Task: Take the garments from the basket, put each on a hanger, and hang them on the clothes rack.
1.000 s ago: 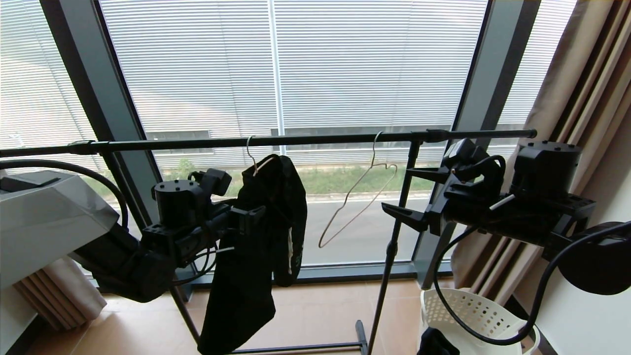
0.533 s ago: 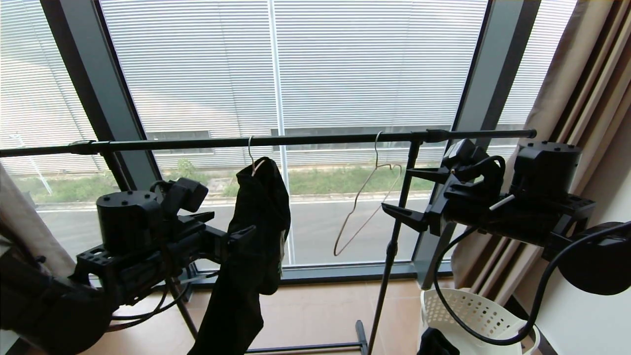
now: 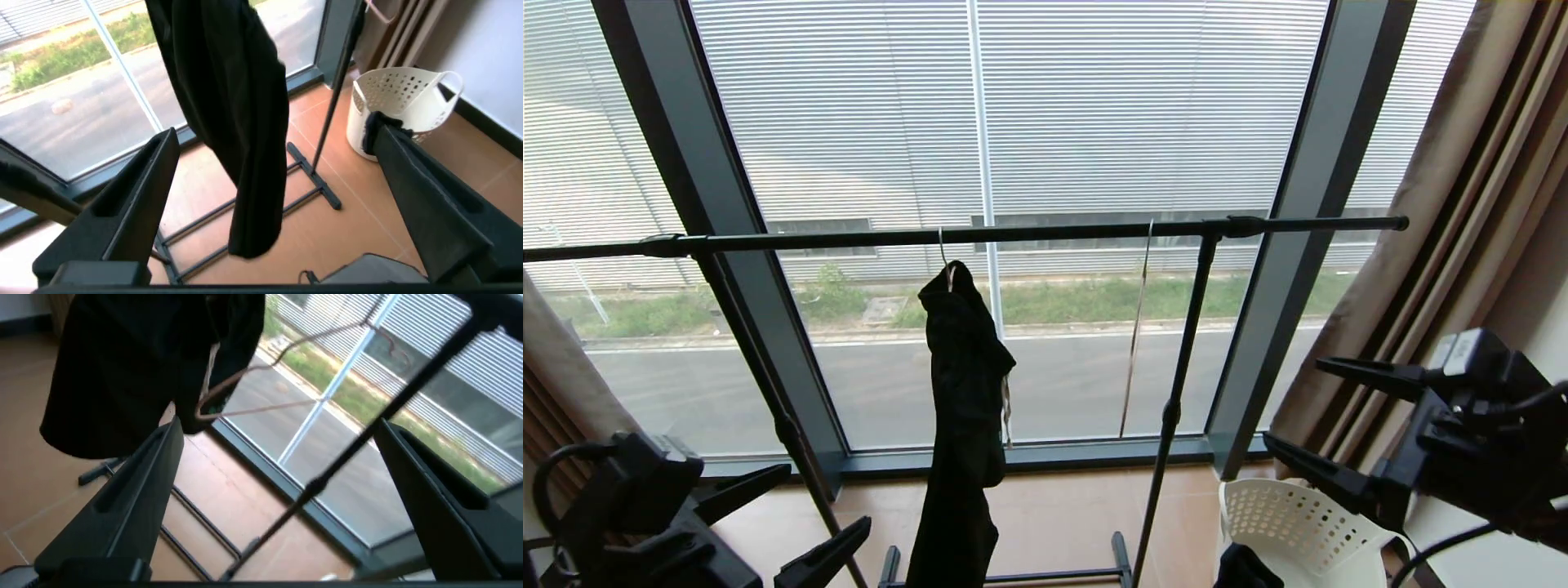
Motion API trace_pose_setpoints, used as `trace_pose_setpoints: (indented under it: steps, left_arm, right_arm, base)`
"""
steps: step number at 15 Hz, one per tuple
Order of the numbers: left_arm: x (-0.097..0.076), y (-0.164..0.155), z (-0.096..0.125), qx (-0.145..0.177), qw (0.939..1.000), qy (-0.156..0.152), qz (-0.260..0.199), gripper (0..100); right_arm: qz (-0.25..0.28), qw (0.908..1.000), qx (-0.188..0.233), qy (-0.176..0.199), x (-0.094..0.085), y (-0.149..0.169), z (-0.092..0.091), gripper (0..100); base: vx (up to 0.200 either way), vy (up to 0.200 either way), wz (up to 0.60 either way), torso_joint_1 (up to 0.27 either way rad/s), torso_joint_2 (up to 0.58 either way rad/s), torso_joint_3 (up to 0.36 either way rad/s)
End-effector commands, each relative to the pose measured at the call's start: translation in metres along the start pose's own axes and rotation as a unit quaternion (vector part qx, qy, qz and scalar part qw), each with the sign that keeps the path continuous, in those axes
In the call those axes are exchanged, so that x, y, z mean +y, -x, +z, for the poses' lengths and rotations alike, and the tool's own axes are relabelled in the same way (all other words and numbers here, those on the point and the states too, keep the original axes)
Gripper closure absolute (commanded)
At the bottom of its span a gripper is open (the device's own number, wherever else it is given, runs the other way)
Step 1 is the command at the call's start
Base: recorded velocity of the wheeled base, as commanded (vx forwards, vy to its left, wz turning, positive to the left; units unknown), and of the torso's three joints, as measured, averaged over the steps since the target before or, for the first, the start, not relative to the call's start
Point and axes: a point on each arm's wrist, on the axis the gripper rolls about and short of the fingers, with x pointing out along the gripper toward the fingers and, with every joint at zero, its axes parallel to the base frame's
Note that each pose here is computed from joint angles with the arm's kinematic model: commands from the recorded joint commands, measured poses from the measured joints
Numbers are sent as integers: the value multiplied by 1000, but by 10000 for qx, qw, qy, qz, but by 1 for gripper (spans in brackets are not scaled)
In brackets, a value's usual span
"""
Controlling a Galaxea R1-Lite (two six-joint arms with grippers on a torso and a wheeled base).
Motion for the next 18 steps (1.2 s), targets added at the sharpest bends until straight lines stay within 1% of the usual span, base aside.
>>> trace_pose_setpoints:
  steps: [1, 2, 3, 4, 5, 7, 8, 9, 10, 11, 12, 13, 14, 15, 16, 18]
  left_arm:
    - [-5, 35, 0, -551, 9985, 5, -39, 0]
    - [-7, 48, -8, -422, 9991, -24, -65, 0]
    - [-7, 49, -9, -407, 9991, -30, -65, 0]
    - [-9, 64, -22, -193, 9997, -143, -12, 0]
    - [-10, 75, -30, -192, 9997, -146, 3, 0]
    - [-12, 90, -45, -128, 9998, -137, 60, 0]
    - [-13, 99, -55, -106, 9997, -120, 181, 0]
    - [-14, 103, -62, -67, 9997, -56, 230, 0]
    - [-14, 105, -66, -52, 9997, -13, 257, 0]
    - [-15, 108, -69, -56, 9992, 35, 405, 0]
    - [-15, 108, -69, -37, 9984, 76, 558, 0]
    - [-15, 108, -69, -26, 9960, 138, 879, 0]
    - [-14, 108, -69, -16, 9934, 194, 1134, 0]
    - [-14, 108, -69, -4, 9889, 234, 1469, 0]
    - [-14, 108, -69, -2, 9855, 245, 1680, 0]
    - [-17, 112, -71, -249, 9741, 152, 2240, 0]
  right_arm:
    - [-539, 9985, 84, 20, 17, 40, -19, 0]
    - [-725, 9970, 274, -14, 27, 56, -35, 0]
    - [-729, 9969, 284, -16, 28, 57, -37, 0]
    - [-753, 9963, 363, -210, 37, 76, -47, 0]
    - [-768, 9953, 422, -412, 44, 90, -52, 0]
    - [-679, 9941, 690, -496, 56, 111, -67, 0]
    - [-616, 9932, 847, -507, 65, 125, -79, 0]
    - [-609, 9914, 1026, -534, 68, 129, -86, 0]
    - [-651, 9900, 1126, -552, 69, 130, -88, 0]
    - [-796, 9873, 1237, -594, 71, 133, -92, 0]
    - [-923, 9861, 1241, -606, 71, 135, -93, 0]
    - [-1227, 9838, 1129, -656, 71, 138, -93, 0]
    - [-1522, 9790, 1080, -817, 71, 140, -94, 0]
    - [-1848, 9722, 1044, -988, 70, 142, -94, 0]
    - [-1964, 9695, 998, -1074, 70, 143, -94, 0]
    - [-2210, 9648, 655, -1270, 72, 149, -96, 0]
  base:
    - [0, 0, 0, 0, 0, 0]
    - [0, 0, 0, 0, 0, 0]
    - [0, 0, 0, 0, 0, 0]
    - [0, 0, 0, 0, 0, 0]
    - [0, 0, 0, 0, 0, 0]
    - [0, 0, 0, 0, 0, 0]
    - [0, 0, 0, 0, 0, 0]
    - [0, 0, 0, 0, 0, 0]
    - [0, 0, 0, 0, 0, 0]
    - [0, 0, 0, 0, 0, 0]
    - [0, 0, 0, 0, 0, 0]
    - [0, 0, 0, 0, 0, 0]
    - [0, 0, 0, 0, 0, 0]
    - [0, 0, 0, 0, 0, 0]
    - [0, 0, 0, 0, 0, 0]
    - [0, 0, 0, 0, 0, 0]
